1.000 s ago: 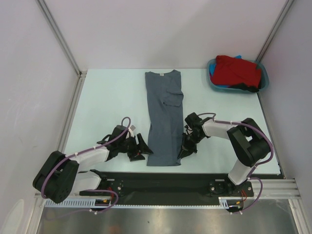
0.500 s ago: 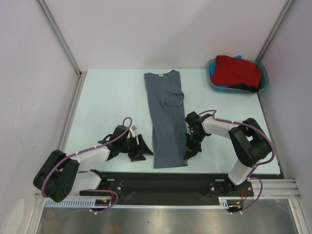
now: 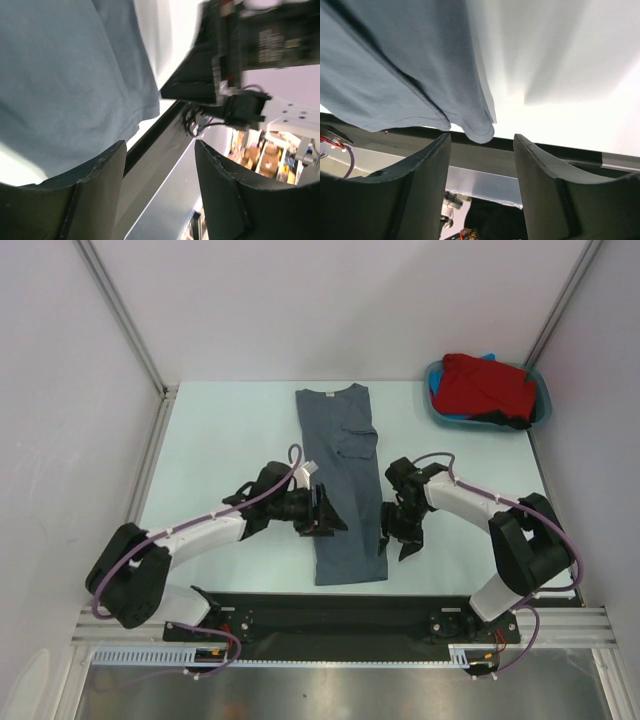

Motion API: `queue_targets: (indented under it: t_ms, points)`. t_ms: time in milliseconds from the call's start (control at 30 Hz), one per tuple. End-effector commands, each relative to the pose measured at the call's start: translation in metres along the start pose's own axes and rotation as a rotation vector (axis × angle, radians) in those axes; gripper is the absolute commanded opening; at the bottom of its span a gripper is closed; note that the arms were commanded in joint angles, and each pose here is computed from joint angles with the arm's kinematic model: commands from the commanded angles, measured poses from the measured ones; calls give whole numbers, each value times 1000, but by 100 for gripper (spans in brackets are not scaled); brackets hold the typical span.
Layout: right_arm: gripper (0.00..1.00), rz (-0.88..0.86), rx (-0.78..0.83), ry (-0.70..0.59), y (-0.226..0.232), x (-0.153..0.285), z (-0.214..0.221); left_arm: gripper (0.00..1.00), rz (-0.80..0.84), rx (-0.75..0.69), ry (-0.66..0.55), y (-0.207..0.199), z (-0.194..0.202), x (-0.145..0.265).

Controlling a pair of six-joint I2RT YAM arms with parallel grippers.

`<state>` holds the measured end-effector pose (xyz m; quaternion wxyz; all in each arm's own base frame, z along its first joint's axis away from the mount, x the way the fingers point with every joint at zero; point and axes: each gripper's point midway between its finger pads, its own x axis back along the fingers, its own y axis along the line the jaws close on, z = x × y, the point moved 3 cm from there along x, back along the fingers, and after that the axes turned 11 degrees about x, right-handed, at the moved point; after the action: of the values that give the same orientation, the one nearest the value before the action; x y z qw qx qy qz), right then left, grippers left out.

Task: Fold and stack the t-shirts
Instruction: Fold the tshirt

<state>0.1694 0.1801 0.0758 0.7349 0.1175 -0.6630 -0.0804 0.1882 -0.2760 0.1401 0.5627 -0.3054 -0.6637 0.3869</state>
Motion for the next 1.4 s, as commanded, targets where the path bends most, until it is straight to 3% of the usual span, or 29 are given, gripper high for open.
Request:
queue_targets:
  t_ms: [0, 300, 633, 900, 1367]
  points:
    - [57, 36, 34, -66, 0, 20, -8, 63, -17, -6, 95, 4, 11, -19]
    - [54, -23, 106, -141, 25, 44, -27, 55, -182, 89, 178, 48, 26, -60]
    - [45, 1, 147, -19, 25, 4, -21, 51, -189, 107, 180, 49, 23, -66]
    - [46, 40, 178, 61, 22, -20, -7, 51, -190, 112, 169, 49, 25, -61]
    - [44, 229, 231, 95, 0, -42, -6, 50, -194, 121, 172, 53, 29, -59]
